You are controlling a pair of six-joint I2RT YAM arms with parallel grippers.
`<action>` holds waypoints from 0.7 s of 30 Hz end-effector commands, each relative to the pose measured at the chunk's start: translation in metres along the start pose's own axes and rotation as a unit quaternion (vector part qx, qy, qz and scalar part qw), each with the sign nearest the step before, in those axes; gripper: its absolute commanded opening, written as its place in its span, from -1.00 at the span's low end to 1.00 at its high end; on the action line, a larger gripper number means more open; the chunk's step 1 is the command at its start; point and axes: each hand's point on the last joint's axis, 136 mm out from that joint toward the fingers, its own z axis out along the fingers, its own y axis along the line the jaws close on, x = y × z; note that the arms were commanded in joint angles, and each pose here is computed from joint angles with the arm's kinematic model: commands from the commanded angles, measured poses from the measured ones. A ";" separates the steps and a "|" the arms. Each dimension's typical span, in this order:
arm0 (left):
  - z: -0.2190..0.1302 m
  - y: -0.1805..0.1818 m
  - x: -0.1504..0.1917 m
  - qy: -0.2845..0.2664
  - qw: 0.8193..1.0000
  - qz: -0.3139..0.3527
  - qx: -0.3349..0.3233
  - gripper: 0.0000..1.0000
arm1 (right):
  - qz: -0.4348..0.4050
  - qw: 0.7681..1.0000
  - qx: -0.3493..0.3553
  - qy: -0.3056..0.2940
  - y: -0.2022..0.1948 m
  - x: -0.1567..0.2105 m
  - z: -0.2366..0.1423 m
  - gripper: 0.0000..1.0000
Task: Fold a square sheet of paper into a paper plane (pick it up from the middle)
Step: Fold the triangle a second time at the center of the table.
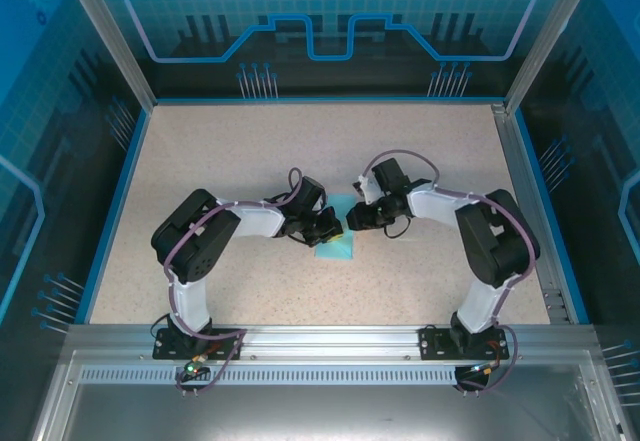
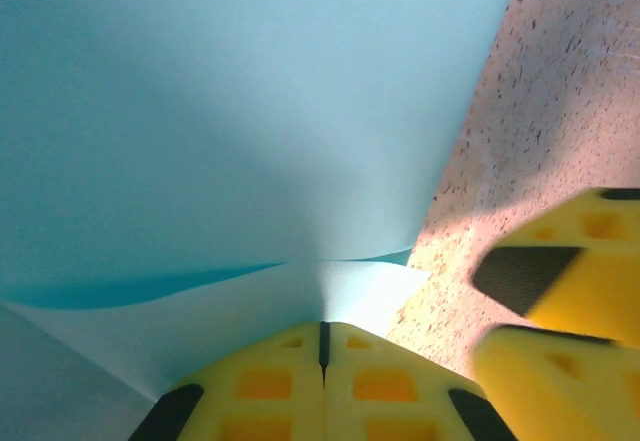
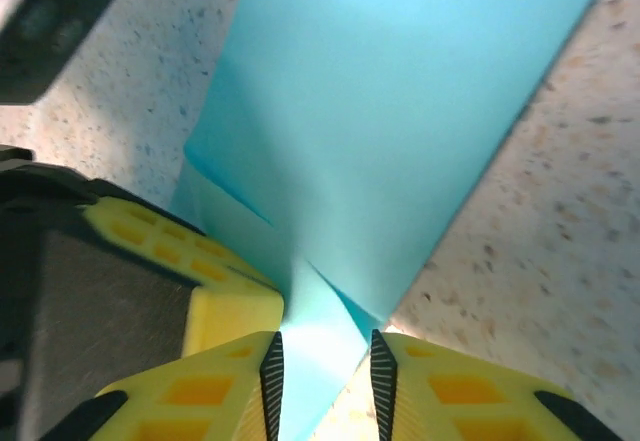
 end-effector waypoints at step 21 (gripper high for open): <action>0.003 0.013 0.010 0.013 1.000 -0.015 -0.023 -1.00 | 0.056 0.990 -0.092 0.093 0.048 0.063 0.018 -0.75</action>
